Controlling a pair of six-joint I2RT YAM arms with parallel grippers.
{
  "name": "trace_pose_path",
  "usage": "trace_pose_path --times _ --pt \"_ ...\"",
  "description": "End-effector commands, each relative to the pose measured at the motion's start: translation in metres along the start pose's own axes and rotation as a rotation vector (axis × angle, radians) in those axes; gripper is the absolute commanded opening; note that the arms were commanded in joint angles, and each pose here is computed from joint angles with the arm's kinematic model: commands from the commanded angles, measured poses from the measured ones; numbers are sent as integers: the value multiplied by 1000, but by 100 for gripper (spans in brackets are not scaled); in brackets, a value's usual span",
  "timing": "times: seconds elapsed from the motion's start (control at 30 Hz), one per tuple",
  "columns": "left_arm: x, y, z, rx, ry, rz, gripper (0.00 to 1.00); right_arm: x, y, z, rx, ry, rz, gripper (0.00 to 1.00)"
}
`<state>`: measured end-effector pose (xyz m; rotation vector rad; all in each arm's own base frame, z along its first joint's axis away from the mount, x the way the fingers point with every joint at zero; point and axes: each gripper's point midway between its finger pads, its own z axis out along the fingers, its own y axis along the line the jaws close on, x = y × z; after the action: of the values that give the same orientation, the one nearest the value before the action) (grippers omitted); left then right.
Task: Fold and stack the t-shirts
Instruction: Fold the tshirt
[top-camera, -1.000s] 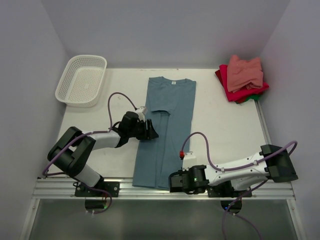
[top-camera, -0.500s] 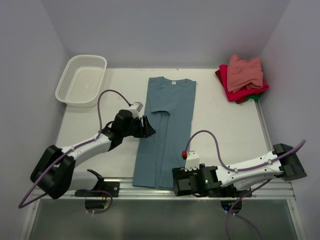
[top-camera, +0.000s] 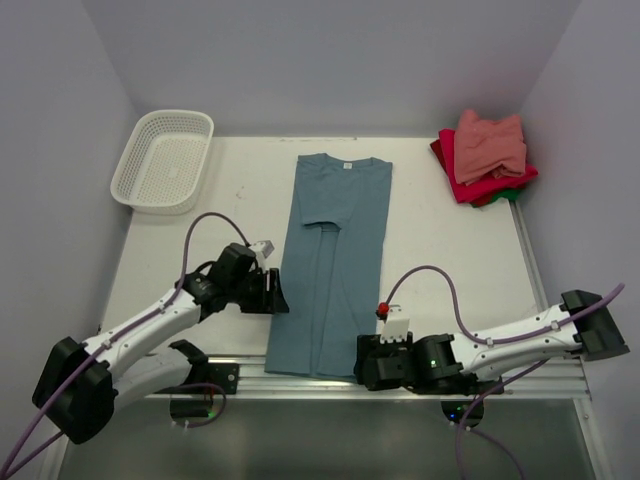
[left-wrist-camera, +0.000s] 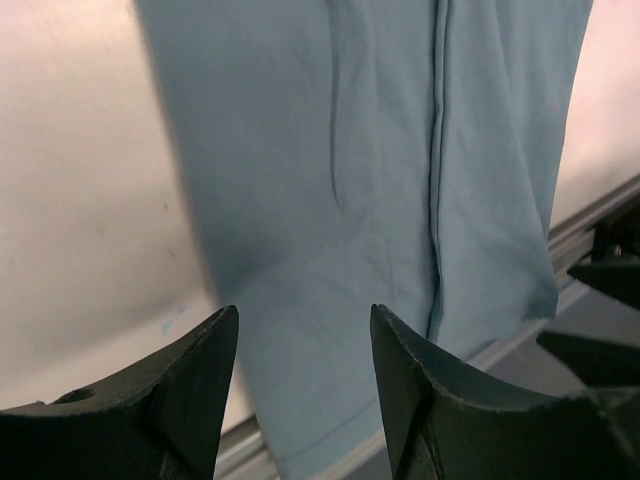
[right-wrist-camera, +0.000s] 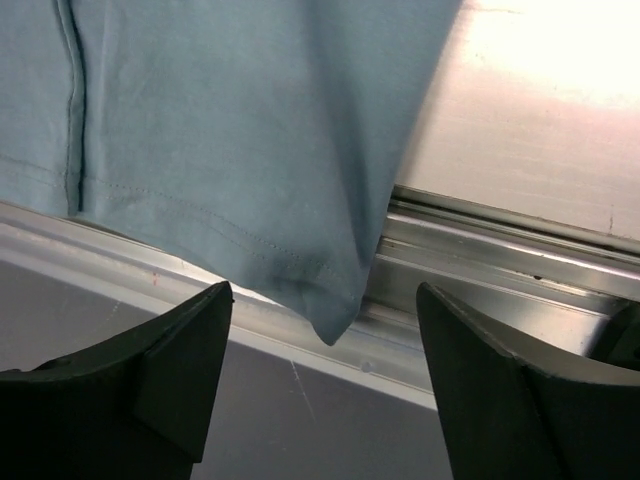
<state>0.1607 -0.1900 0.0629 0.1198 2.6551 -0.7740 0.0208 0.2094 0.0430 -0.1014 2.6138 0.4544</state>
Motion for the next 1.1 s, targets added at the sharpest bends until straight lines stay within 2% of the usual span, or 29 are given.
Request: trace_pose_path --times 0.0,0.23,0.73,0.93,1.07 --pt "36 -6 -16 21 128 -45 59 -6 16 -2 -102 -27 126 77" --pt "80 3 -27 -8 286 -75 58 -7 11 -1 -101 -33 136 75" --pt "150 7 -37 -5 530 -41 57 2 16 0 -102 10 167 69" --pt "155 15 -19 -26 529 -13 57 3 12 5 -72 3 159 68" --pt "151 20 -12 -55 499 2 57 1 11 8 -64 -14 157 54"
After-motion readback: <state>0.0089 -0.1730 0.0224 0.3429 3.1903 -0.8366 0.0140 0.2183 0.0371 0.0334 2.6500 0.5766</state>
